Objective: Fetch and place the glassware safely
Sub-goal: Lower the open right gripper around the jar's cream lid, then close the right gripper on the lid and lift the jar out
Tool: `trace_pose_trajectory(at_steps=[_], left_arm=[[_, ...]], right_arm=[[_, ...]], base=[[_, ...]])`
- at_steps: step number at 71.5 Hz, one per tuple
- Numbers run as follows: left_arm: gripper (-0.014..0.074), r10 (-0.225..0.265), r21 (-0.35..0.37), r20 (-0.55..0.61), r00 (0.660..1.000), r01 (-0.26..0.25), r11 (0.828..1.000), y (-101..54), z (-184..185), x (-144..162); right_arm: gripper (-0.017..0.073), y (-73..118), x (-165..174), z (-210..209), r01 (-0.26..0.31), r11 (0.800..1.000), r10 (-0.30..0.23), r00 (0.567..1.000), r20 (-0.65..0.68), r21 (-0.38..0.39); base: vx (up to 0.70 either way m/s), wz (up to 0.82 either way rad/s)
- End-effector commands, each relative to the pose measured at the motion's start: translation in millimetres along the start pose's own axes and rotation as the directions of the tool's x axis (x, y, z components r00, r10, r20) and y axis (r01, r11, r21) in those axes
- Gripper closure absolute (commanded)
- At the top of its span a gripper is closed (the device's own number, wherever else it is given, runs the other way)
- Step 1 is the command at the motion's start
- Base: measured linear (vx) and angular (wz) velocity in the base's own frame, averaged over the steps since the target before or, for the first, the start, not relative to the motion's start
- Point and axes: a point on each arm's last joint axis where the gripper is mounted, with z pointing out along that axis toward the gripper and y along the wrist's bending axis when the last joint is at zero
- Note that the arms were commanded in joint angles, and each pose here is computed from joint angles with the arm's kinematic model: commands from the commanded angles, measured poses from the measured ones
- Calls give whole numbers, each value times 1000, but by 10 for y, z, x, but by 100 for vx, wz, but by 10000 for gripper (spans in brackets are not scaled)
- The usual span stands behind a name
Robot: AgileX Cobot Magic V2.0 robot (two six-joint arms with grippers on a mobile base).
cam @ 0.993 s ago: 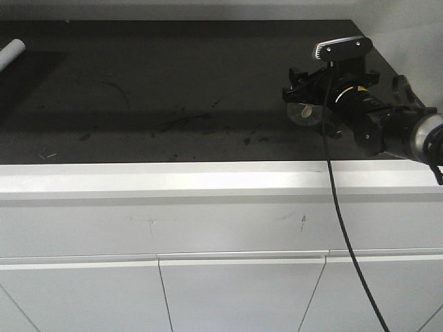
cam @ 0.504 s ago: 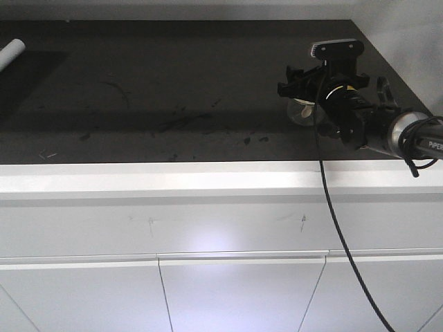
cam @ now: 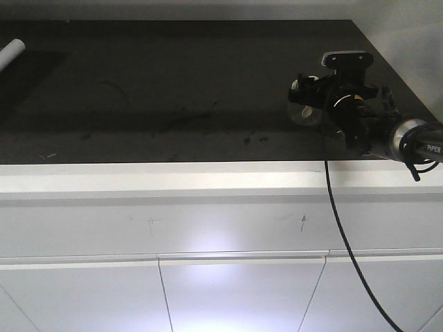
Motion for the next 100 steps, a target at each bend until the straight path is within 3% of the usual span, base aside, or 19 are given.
trace_pose_trajectory(at_steps=[1, 10, 17, 32, 46, 68, 82, 94, 100], left_arm=[[601, -12, -5, 89, 996, 12, 1000, 10, 4, -145], [601, -12, -5, 89, 996, 12, 1000, 10, 4, -145], [601, -12, -5, 89, 996, 12, 1000, 10, 4, -145], [601, -12, -5, 89, 996, 12, 1000, 10, 4, -145], [601, -12, -5, 89, 996, 12, 1000, 10, 4, -145], [601, -12, -5, 89, 996, 12, 1000, 10, 4, -145], [601, -12, -5, 89, 996, 12, 1000, 10, 4, -145], [601, -12, -5, 89, 996, 12, 1000, 10, 4, -145], [601, -12, -5, 89, 996, 12, 1000, 10, 4, -145]], right_arm=[[57, -14, -449, -67, 37, 999, -36, 985, 169, -4], [125, -13, -438, -65, 38, 999, -37, 987, 156, -5], [229, -13, -438, -65, 38, 999, -37, 987, 156, -5], [573, -13, -428, -63, 38, 999, -37, 989, 146, -5], [568, -14, -463, -82, 38, 999, -37, 991, 131, -6], [567, 40, -811, -311, 44, 999, -40, 988, 150, -23], [566, 118, -774, -696, 50, 998, -41, 984, 175, -44], [566, 152, -752, -1111, 111, 990, -93, 976, 199, -84], [564, 159, -799, -1339, 100, 990, -76, 973, 219, -101]], base=[[0, 0], [0, 0], [0, 0], [0, 0], [0, 0], [0, 0], [0, 0], [0, 0], [0, 0]])
